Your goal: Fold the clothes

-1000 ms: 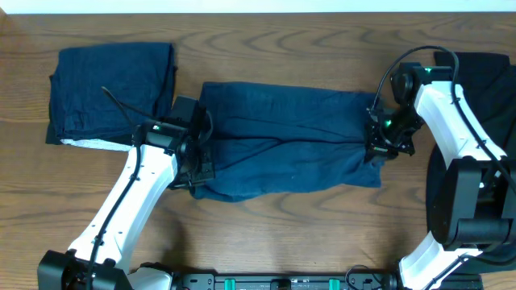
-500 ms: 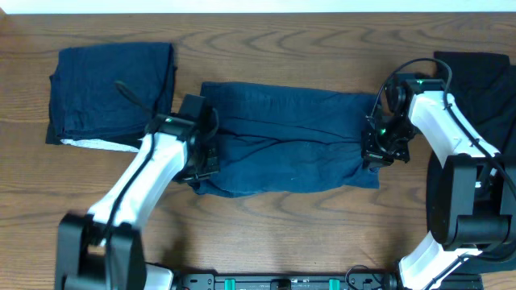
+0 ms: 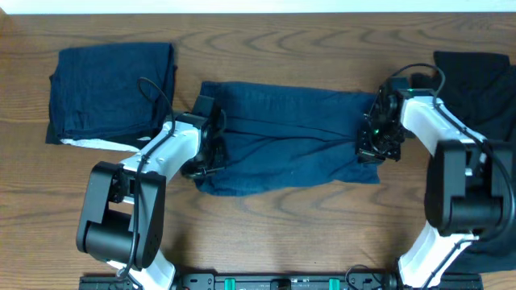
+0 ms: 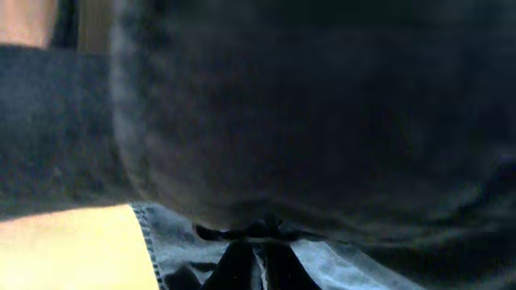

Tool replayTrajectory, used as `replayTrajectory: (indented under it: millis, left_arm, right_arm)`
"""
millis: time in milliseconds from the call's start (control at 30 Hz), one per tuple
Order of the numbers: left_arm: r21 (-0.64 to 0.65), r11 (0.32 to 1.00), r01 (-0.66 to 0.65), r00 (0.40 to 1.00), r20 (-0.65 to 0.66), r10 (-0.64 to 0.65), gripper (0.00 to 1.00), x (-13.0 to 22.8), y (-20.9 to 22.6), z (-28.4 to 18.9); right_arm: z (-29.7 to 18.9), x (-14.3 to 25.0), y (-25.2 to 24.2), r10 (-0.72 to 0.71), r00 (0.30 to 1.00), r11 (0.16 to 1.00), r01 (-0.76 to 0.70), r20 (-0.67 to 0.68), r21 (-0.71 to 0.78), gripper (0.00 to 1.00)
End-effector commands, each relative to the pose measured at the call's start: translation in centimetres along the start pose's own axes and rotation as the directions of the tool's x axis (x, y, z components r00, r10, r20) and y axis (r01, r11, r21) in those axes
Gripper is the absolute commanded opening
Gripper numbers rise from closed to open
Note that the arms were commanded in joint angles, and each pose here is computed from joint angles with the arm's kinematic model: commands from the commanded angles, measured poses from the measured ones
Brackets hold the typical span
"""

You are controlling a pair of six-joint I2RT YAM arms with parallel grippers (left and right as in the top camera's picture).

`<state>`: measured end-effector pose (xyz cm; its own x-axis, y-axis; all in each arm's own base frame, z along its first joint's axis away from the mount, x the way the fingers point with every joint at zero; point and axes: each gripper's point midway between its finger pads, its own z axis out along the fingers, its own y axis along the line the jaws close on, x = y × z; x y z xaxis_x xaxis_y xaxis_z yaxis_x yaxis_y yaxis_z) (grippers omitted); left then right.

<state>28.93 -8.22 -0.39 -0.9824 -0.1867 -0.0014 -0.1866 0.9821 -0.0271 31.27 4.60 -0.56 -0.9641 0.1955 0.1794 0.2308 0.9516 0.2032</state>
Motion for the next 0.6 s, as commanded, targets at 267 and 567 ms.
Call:
replayTrajectory:
  millis: [267,567]
  left_arm:
    - [0.034,0.997,-0.071,0.951,0.303,0.058,0.06,-7.8,-1.3,0.1]
    - [0.07,0.993,-0.094,0.881,0.47,0.05,0.06,-13.3,-1.6,1.1]
  right_arm:
    - [3.0,-8.6,-1.8,0.023,0.965,0.999,-0.016,0.263,-0.028,0.01]
    - [-0.7,-16.1,-1.3,-0.006,0.827,0.996,0.055,0.562,-0.071,0.01]
